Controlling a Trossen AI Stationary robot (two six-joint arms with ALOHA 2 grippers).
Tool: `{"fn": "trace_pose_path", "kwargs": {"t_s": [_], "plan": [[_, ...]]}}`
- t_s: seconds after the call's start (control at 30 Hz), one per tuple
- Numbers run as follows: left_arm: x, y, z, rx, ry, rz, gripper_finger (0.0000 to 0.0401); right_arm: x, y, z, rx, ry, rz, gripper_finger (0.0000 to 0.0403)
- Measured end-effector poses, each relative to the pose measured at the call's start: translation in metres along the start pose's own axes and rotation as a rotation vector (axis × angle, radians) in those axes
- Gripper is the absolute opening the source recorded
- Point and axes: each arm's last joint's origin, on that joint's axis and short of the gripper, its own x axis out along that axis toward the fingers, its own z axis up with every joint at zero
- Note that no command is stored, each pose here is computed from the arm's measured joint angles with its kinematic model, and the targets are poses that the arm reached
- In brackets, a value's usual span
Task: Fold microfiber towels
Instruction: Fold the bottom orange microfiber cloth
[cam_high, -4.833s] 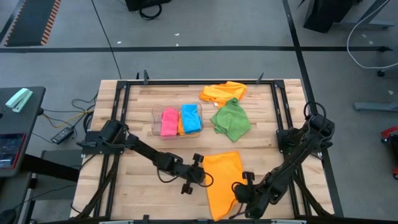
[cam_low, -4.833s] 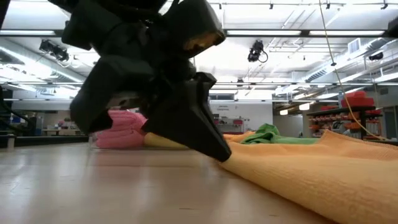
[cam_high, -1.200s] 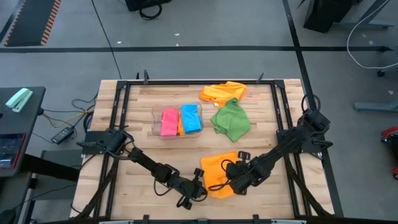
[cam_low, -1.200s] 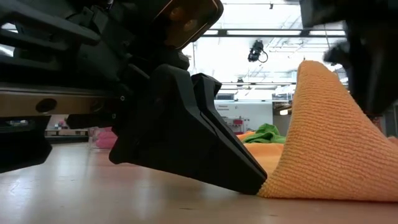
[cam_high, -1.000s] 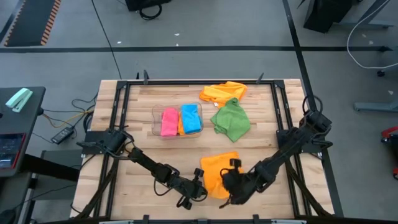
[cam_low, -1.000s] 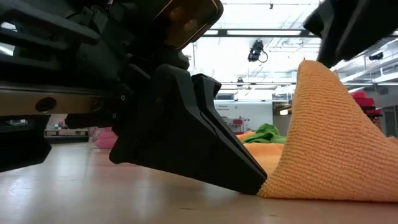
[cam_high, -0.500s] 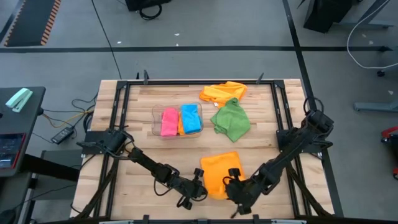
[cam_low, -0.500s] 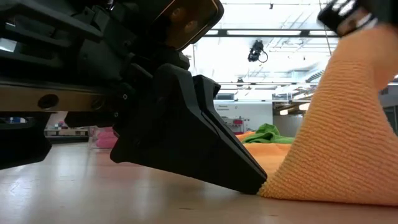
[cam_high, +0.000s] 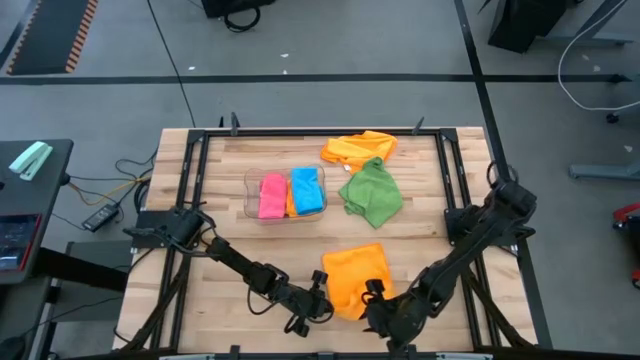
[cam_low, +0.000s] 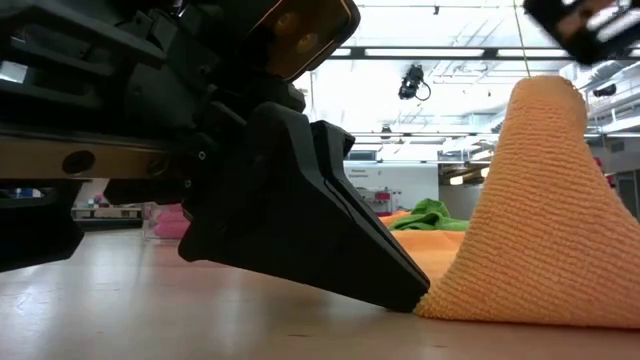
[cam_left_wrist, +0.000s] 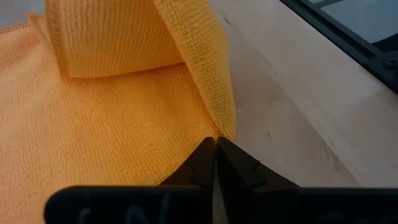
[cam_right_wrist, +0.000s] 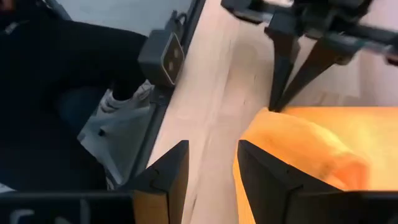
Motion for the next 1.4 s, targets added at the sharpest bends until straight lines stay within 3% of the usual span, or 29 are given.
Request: {"fn": "trace_pose_path", "kwargs": {"t_s": [0.2,0.4,0.7,1.07,1.27,1.4], "plan": [[0.000,0.000,0.000,-0.018,-0.002,0.000,0.0032,0.037,-0.016,-0.018,-0.009,0.082,-0.052,0.0147],[0.000,0.000,0.000,-0.017,-0.001,0.000,0.0031,0.059,-0.045,-0.019,-0.022,0.100,-0.152,0.0147],[0.000,0.000,0.000,0.028,0.002,0.001,0.0035,0.057,-0.064,-0.003,-0.089,0.043,-0.212,0.0147],[0.000,-0.001,0.000,0.029,0.003,0.000,0.0029,0.088,-0.074,-0.016,-0.057,0.032,-0.239,0.0147],[-0.003,-0.002,0.002,0.034,0.008,-0.004,0.0032,0.080,-0.071,-0.015,-0.059,0.043,-0.246,0.0147],[-0.017,-0.003,0.010,0.098,0.059,-0.016,0.0035,0.075,-0.070,-0.013,-0.073,0.051,-0.250,0.0147]]}}
